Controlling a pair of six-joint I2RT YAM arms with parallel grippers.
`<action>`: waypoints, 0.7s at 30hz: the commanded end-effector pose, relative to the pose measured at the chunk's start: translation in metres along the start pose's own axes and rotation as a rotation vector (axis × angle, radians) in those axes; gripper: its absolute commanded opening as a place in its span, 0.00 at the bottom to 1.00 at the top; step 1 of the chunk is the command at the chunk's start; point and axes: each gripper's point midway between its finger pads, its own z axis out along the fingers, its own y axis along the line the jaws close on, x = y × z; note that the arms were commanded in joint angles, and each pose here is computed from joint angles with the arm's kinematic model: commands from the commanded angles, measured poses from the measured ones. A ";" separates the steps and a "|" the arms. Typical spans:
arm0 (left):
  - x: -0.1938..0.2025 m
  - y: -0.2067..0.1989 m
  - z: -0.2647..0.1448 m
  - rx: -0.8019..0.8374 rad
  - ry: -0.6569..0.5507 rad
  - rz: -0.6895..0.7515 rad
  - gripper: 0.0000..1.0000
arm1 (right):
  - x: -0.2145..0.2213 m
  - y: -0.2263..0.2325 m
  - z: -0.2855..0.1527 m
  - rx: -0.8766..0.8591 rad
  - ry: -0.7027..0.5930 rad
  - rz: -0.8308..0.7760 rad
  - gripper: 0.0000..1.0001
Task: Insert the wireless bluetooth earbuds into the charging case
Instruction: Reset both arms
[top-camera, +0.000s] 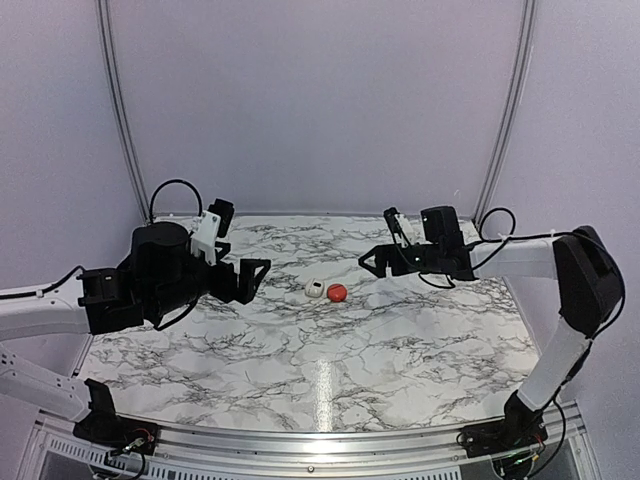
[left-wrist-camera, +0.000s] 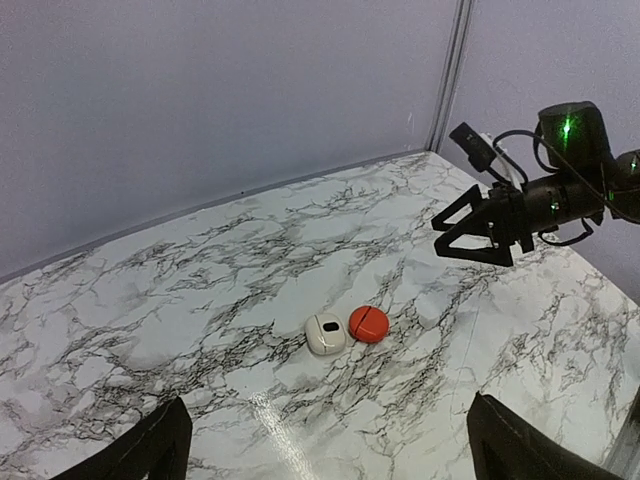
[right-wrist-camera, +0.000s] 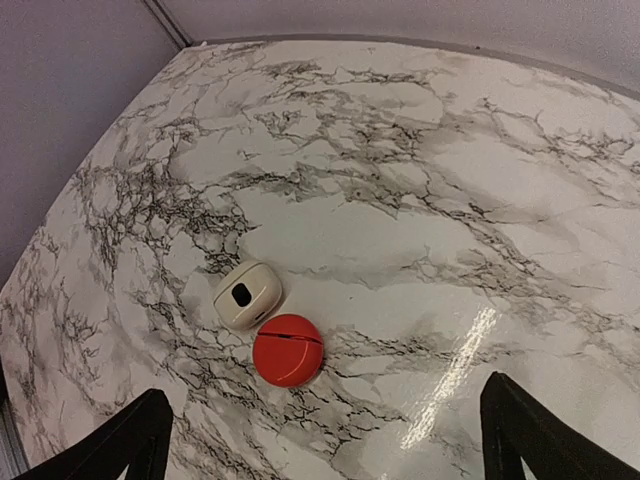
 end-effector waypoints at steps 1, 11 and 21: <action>-0.007 0.014 0.003 0.017 0.031 -0.120 0.99 | -0.021 -0.004 -0.034 0.108 -0.070 -0.039 0.98; 0.046 0.080 0.030 -0.070 0.231 -0.340 0.99 | -0.033 0.009 -0.118 0.208 -0.298 -0.039 0.99; 0.115 0.098 0.039 -0.122 0.327 -0.433 0.99 | 0.025 0.014 -0.129 0.137 -0.304 -0.029 0.99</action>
